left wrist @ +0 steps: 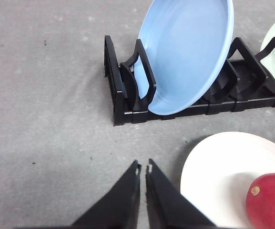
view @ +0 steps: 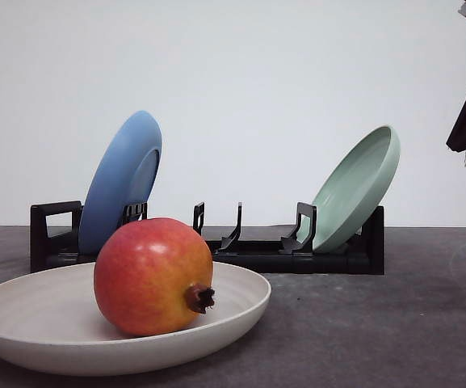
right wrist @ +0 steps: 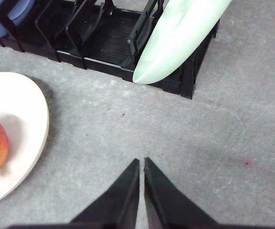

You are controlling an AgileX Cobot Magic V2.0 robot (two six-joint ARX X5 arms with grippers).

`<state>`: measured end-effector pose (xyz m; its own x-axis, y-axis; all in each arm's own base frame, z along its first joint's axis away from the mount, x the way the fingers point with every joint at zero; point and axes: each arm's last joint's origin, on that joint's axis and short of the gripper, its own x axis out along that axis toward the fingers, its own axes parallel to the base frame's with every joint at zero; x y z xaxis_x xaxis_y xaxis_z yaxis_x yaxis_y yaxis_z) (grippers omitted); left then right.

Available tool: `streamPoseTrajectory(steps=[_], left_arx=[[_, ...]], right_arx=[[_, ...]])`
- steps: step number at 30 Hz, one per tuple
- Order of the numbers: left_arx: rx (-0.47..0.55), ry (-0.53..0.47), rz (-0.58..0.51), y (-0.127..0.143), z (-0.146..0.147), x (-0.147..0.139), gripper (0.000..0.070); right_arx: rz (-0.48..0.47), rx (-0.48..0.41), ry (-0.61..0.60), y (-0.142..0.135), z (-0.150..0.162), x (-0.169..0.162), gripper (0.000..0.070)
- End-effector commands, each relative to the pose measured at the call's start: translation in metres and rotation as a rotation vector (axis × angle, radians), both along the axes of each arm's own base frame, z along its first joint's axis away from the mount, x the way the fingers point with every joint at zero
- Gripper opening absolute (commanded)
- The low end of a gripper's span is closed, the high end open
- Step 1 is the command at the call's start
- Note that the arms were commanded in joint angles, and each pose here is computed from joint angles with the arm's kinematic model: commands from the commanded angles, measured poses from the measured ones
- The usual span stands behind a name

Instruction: Place pomegranate in white plate

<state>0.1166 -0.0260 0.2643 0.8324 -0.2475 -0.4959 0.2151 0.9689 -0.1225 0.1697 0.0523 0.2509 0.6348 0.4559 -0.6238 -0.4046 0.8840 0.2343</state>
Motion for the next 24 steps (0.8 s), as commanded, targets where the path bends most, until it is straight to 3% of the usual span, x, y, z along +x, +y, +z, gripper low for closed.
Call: streamPoseTrajectory(steps=[1, 15, 24], left_arx=[[0.001, -0.013, 0.0, 0.0, 0.002, 0.001, 0.0], [0.023, -0.042, -0.007, 0.001, 0.0, -0.002, 0.0], [0.01, -0.178, 0.111, 0.016, -0.049, -0.013, 0.0]], right_arx=[[0.007, 0.0, -0.017, 0.001, 0.002, 0.001, 0.001], [0.007, 0.009, -0.053, 0.001, 0.004, 0.003, 0.001], [0.007, 0.009, -0.054, 0.001, 0.005, 0.003, 0.001]])
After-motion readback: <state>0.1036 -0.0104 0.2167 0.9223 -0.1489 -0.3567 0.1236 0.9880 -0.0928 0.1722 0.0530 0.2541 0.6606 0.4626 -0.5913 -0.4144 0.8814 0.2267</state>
